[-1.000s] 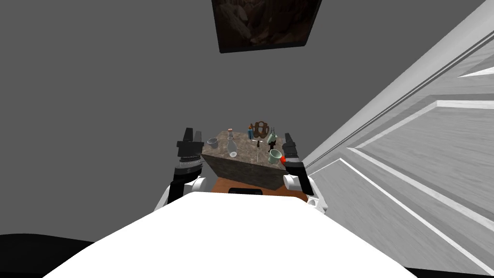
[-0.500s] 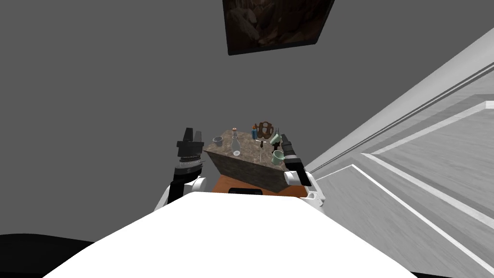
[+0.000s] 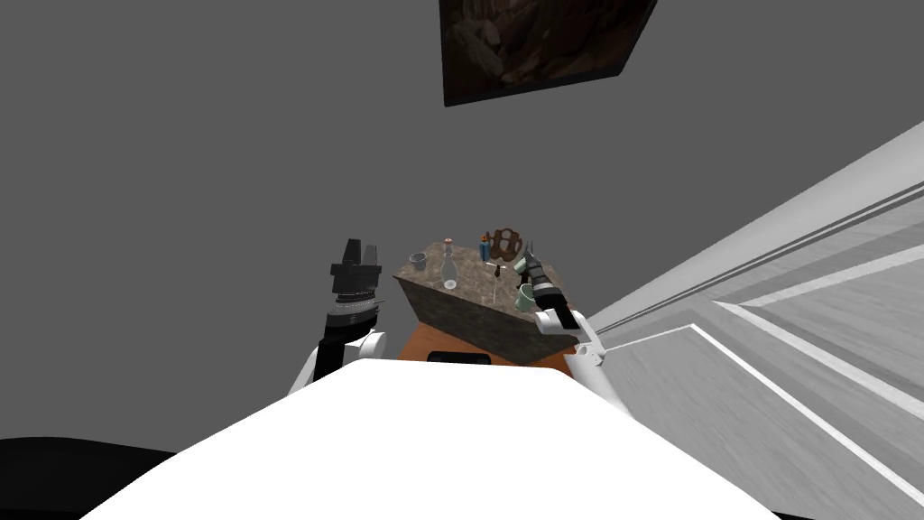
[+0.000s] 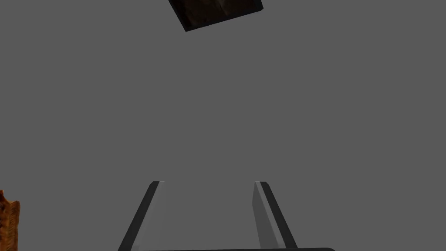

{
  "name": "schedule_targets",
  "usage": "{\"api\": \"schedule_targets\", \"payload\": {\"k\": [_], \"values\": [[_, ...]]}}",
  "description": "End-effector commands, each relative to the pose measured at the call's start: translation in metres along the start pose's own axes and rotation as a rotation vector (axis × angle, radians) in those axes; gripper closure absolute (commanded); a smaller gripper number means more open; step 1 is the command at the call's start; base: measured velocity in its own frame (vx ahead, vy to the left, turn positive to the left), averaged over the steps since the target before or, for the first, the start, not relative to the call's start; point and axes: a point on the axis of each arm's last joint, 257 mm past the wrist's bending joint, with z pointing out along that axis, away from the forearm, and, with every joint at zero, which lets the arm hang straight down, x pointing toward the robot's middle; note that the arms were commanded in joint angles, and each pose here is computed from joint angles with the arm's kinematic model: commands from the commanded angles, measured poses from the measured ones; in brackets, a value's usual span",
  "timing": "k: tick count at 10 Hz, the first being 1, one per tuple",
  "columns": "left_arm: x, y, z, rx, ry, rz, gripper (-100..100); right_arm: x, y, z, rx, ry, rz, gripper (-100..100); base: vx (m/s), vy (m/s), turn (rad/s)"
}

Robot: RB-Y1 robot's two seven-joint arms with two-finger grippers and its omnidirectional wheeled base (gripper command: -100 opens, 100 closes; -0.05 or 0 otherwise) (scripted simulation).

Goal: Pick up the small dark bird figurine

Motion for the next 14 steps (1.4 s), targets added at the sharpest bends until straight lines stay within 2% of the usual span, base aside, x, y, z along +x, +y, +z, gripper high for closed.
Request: {"api": "schedule_targets", "payload": {"k": [1,2,3,4,5,6,7,8,9,10,11,12,14], "values": [[0.000,0.000,0.000,0.000,0.000,0.000,0,0.001,-0.019,0.004,0.054,0.020,-0.029,-100,-0.019,0.013,0.164],[0.000,0.000,0.000,0.000,0.000,0.000,0,-0.006,-0.032,0.015,0.080,0.030,-0.084,-100,-0.020,0.024,0.332],[0.000,0.000,0.000,0.000,0.000,0.000,0,-0.003,-0.042,0.014,0.114,0.042,-0.084,-100,-0.015,0.012,0.115],[0.000,0.000,0.000,0.000,0.000,0.000,0,-0.012,-0.053,0.025,0.137,0.049,-0.139,-100,-0.018,0.023,0.240],[0.000,0.000,0.000,0.000,0.000,0.000,0,-0.008,-0.066,0.023,0.176,0.063,-0.139,-100,-0.013,0.012,0.129],[0.000,0.000,0.000,0.000,0.000,0.000,0,-0.008,-0.067,0.022,0.181,0.065,-0.138,-100,-0.005,0.002,-0.028],[0.000,0.000,0.000,0.000,0.000,0.000,0,-0.018,-0.085,0.032,0.225,0.078,-0.192,-100,-0.014,0.013,0.242],[0.000,0.000,0.000,0.000,0.000,0.000,0,-0.016,-0.093,0.030,0.250,0.087,-0.192,-100,-0.013,0.006,0.172],[0.000,0.000,0.000,0.000,0.000,0.000,0,-0.029,-0.102,0.041,0.276,0.093,-0.245,-100,-0.017,0.018,0.281],[0.000,0.000,0.000,0.000,0.000,0.000,0,-0.026,-0.117,0.036,0.317,0.108,-0.244,-100,-0.012,0.009,0.124],[0.000,0.000,0.000,0.000,0.000,0.000,0,-0.026,-0.118,0.036,0.322,0.110,-0.244,-100,-0.005,0.003,-0.026],[0.000,0.000,0.000,0.000,0.000,0.000,0,-0.040,-0.135,0.043,0.367,0.121,-0.295,-100,-0.014,0.010,0.223],[0.000,0.000,0.000,0.000,0.000,0.000,0,-0.038,-0.144,0.039,0.398,0.133,-0.294,-100,-0.009,0.001,0.076]]}}
